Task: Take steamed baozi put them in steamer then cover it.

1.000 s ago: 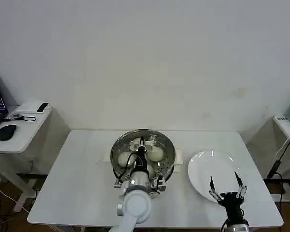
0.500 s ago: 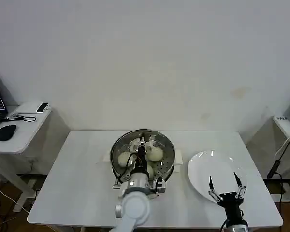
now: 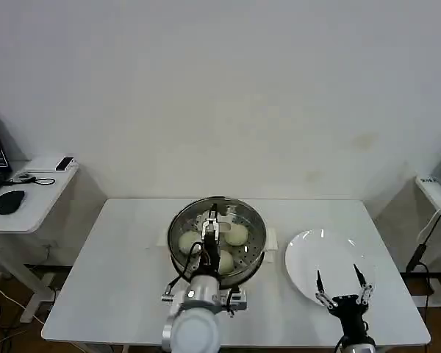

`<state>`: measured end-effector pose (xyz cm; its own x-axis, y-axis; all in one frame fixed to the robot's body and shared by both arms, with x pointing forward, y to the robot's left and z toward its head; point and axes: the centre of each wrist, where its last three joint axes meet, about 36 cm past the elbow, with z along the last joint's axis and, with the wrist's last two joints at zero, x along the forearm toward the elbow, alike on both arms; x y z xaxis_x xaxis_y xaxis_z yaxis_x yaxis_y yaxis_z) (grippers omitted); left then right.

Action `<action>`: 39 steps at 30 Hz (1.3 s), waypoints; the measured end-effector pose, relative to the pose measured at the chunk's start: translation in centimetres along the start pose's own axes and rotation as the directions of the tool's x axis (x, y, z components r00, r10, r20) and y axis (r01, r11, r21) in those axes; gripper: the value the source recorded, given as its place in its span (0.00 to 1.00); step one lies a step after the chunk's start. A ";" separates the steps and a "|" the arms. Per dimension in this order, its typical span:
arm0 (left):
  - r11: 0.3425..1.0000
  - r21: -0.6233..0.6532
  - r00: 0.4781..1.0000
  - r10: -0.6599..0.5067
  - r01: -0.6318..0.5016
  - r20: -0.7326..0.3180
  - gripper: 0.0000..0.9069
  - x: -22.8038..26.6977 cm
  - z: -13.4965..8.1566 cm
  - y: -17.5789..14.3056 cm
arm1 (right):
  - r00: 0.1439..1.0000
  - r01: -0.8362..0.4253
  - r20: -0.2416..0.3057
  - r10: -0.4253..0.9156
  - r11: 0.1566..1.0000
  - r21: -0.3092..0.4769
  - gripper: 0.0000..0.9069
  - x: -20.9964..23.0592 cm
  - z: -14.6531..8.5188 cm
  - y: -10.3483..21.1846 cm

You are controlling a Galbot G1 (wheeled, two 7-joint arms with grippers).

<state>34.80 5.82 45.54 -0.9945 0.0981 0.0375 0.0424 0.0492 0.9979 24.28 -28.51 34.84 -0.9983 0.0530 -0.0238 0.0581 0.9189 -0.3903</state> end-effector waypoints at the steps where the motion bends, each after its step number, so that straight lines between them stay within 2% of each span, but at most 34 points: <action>1: 1.000 0.003 1.000 -0.004 0.004 0.003 1.00 0.3 0.2 0.1 | 1.000 0.001 0.000 -0.001 1.000 0.000 1.00 0.0 0.0 0.0; 10: 0.995 0.089 0.998 -0.052 0.050 0.022 1.00 3.1 3.4 1.2 | 0.999 0.032 -0.016 -0.033 0.999 -0.032 1.00 0.2 0.5 0.4; 15: 0.965 0.251 0.996 -0.086 0.078 0.020 1.00 4.6 6.1 1.2 | 0.998 0.052 -0.028 -0.054 0.995 -0.084 1.00 0.5 1.1 0.6; 18: 0.920 0.382 0.995 -0.100 0.083 0.026 1.00 5.2 8.2 0.4 | 0.998 0.063 -0.025 -0.066 0.991 -0.116 1.00 0.5 1.0 0.9; 22: 0.827 0.556 0.994 -0.107 0.080 0.016 1.00 6.1 11.3 -1.2 | 0.996 0.082 -0.023 -0.087 0.986 -0.143 1.00 0.6 0.8 1.0; 27: 0.652 0.751 0.993 -0.102 0.110 -0.057 1.00 7.7 14.8 -3.1 | 0.993 0.113 -0.023 -0.118 0.980 -0.162 1.00 0.9 0.5 1.2; 34: 0.389 0.912 0.991 -0.046 0.133 -0.125 1.00 10.8 16.4 -4.5 | 0.987 0.151 -0.035 -0.160 0.972 -0.182 1.00 1.6 -0.1 0.7; 39: 0.295 0.942 0.987 -0.016 0.159 -0.161 1.00 12.4 17.6 -5.6 | 0.978 0.185 -0.056 -0.201 0.961 -0.206 1.00 1.9 -0.3 0.3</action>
<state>23.88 24.24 39.49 -0.9975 -0.0644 0.0299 -0.0549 0.9665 0.2506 22.44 -28.01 34.91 -0.9881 -0.1107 0.1065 -0.1296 0.9732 -0.1902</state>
